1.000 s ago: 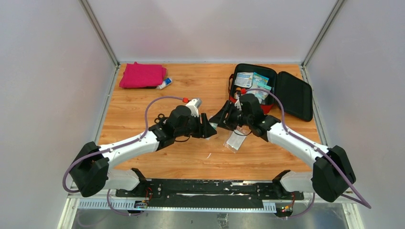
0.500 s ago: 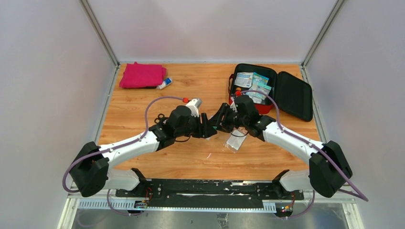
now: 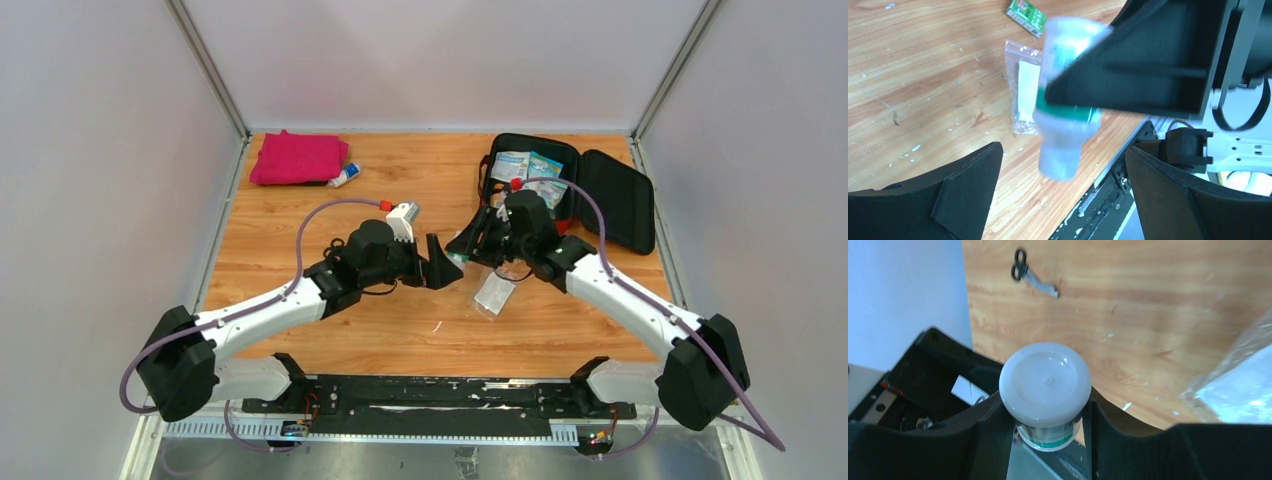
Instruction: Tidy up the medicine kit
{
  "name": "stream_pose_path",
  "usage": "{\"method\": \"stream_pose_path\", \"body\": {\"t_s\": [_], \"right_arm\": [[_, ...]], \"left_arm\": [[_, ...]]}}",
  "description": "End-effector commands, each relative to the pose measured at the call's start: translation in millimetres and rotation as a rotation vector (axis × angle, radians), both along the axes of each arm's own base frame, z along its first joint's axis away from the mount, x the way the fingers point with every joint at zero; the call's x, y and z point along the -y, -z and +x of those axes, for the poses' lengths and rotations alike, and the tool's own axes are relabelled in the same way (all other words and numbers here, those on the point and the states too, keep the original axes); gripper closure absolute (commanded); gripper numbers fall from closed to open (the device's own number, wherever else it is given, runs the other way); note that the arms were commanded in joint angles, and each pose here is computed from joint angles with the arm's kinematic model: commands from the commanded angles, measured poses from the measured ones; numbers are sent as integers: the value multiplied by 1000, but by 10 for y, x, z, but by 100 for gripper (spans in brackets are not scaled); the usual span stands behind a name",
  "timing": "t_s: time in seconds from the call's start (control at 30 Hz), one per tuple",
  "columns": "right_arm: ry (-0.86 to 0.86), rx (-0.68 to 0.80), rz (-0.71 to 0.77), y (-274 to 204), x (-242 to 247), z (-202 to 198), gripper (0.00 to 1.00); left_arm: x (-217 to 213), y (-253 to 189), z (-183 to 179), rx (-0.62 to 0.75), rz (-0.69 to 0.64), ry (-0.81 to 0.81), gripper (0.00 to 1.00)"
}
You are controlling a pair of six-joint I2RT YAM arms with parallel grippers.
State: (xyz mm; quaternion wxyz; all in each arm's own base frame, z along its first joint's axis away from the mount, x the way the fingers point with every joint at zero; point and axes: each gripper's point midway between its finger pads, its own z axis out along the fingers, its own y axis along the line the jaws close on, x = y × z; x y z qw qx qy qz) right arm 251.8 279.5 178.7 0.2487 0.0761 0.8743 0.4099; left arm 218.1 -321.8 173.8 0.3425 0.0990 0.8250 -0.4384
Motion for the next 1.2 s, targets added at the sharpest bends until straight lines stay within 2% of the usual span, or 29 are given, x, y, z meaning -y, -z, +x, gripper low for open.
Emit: {"method": "stream_pose_path", "body": {"t_s": [0.0,0.1,0.27,0.5,0.67,0.9,1.0,1.17], "right_arm": [[136,160,-102,-331,501,320,73],[225,200,-203,-434,996,534,74],[321,204,-389,-523,1702,849,75],[346,139,-623,-464,2303,1349,76],[271,102,-711,-333,2347,1800,78],[199,41,-746,96,2293,2420,77],[146,8,-725,231,2193,2552,75],[62,-59,-750,519,2040,2511,69]], "left_arm": [[-32,-205,-67,53,3,35,0],[-284,-46,-48,56,171,-7,0],[-671,21,21,91,345,-102,0],[-1129,-49,89,149,584,-164,0],[-1462,-130,155,210,739,-219,0],[-1588,-24,159,215,781,-240,0],[-1603,-3,167,211,795,-244,0],[-1642,-14,209,214,805,-268,0]]}}
